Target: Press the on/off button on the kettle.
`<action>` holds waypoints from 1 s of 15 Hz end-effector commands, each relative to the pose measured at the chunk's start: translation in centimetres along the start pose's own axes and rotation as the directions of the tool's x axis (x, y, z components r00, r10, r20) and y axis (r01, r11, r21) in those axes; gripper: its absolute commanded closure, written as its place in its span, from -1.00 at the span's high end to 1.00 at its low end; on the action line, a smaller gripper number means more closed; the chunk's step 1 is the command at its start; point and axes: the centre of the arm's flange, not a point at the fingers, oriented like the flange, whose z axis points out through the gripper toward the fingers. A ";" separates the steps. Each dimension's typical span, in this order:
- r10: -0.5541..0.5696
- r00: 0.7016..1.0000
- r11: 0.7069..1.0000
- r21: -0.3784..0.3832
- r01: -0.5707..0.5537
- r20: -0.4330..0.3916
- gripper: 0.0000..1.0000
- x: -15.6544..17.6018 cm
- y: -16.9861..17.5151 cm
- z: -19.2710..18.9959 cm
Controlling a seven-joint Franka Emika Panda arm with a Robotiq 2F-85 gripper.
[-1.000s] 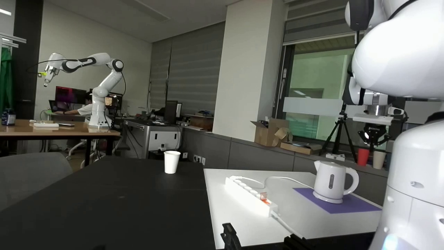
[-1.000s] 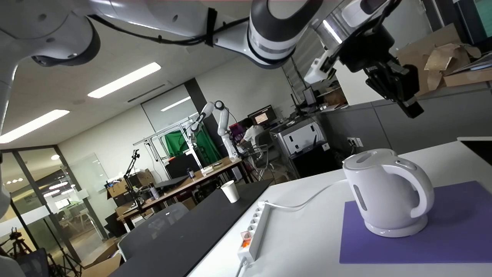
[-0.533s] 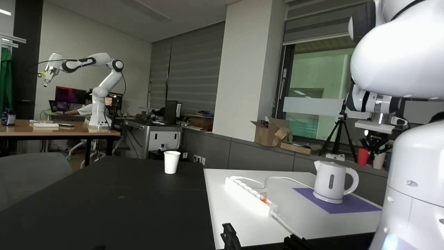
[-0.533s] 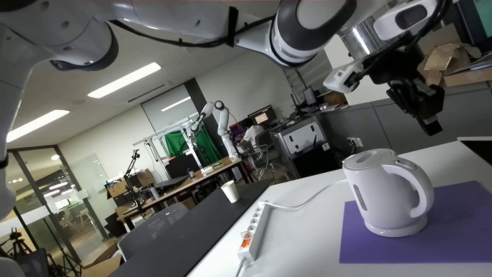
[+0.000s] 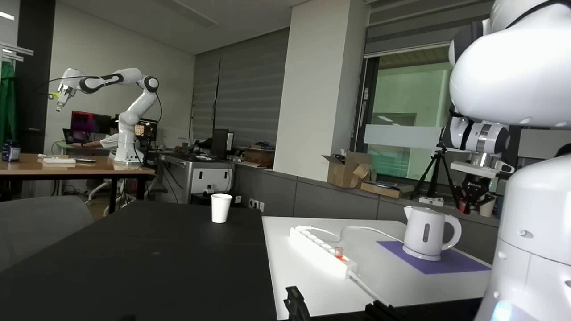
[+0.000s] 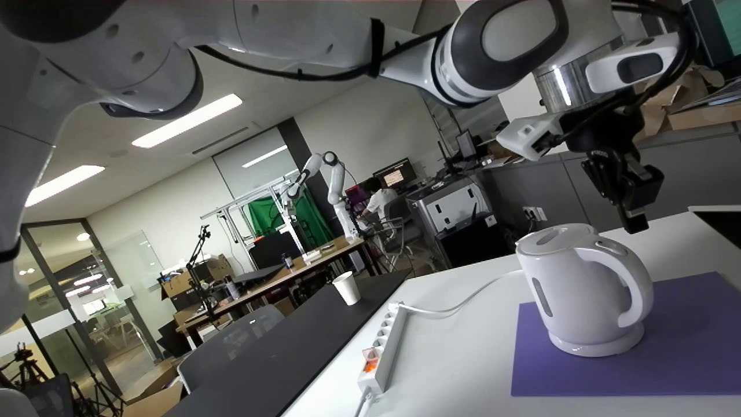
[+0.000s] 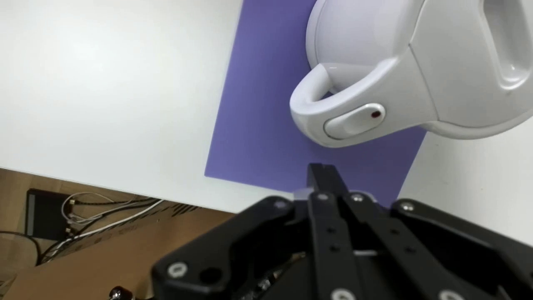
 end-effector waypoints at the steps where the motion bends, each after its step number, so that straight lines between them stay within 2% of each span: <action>1: -0.011 0.999 1.000 0.005 0.010 0.042 -1.00 1.7 -1.2 1.1; 12: -0.025 0.995 1.000 -0.009 0.026 0.098 -1.00 2.0 -1.8 3.0; 15: -0.026 0.996 1.000 -0.001 0.026 0.085 -1.00 2.0 -2.0 1.6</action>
